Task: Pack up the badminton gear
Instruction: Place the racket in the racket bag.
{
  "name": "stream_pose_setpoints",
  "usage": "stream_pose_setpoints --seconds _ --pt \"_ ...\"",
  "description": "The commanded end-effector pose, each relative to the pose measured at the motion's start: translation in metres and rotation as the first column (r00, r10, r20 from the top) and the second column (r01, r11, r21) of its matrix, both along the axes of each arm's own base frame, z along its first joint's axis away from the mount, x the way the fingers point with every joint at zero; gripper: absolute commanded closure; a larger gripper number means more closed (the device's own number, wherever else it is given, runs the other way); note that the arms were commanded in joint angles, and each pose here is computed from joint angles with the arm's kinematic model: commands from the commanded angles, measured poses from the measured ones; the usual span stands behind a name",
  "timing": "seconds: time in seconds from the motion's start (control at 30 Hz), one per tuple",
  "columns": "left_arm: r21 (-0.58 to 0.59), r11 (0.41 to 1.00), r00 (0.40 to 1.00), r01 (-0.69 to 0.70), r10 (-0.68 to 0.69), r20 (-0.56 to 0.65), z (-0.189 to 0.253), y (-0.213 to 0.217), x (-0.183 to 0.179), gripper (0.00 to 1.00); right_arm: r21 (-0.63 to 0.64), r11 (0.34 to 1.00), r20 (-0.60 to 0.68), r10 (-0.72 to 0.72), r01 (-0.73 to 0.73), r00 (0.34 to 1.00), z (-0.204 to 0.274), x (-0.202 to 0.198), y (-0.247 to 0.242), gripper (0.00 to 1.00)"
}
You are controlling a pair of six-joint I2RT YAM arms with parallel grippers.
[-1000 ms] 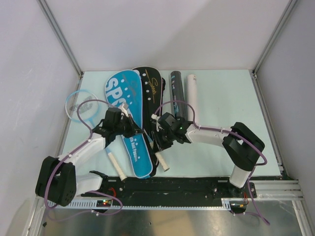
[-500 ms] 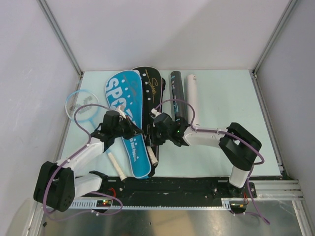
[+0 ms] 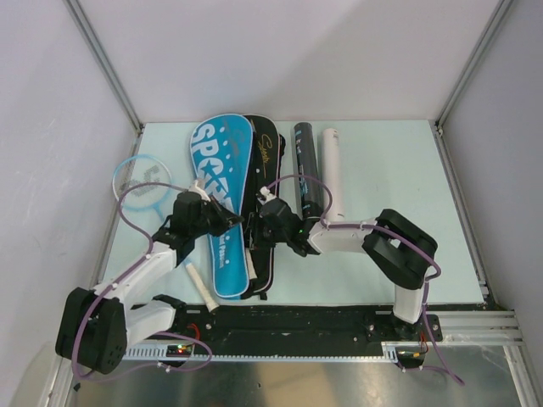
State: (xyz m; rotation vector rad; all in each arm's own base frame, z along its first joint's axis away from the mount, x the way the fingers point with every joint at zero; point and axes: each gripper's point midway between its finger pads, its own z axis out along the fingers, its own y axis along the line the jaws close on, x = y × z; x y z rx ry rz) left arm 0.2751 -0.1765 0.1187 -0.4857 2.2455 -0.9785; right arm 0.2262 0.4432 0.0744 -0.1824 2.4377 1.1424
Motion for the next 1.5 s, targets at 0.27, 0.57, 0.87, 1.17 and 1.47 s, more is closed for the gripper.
stream_pose_setpoints --seconds 0.27,0.57,0.87,1.17,1.47 --pt "-0.141 0.989 0.999 0.049 -0.05 0.002 0.017 -0.019 -0.017 1.0 0.219 0.954 0.123 -0.236 0.206 0.964 0.054 0.061 0.017 0.66" --pt "-0.127 0.992 0.999 0.025 -0.028 -0.02 0.009 -0.017 -0.014 1.0 0.15 0.984 0.115 -0.113 0.095 0.987 0.037 0.04 0.017 0.45" --pt "-0.124 0.992 1.0 0.009 -0.01 -0.001 0.015 -0.015 -0.01 1.0 0.092 0.996 0.106 -0.008 -0.002 0.994 0.039 0.016 0.003 0.54" --pt "-0.129 0.992 1.0 0.003 -0.003 0.003 0.016 -0.014 -0.011 1.0 0.054 0.993 0.024 0.1 -0.101 0.995 0.03 -0.013 -0.004 0.49" --pt "-0.133 0.991 1.0 -0.004 0.005 0.001 0.016 -0.013 -0.012 1.0 0.084 0.99 0.008 0.113 -0.114 0.994 0.026 -0.027 -0.002 0.76"
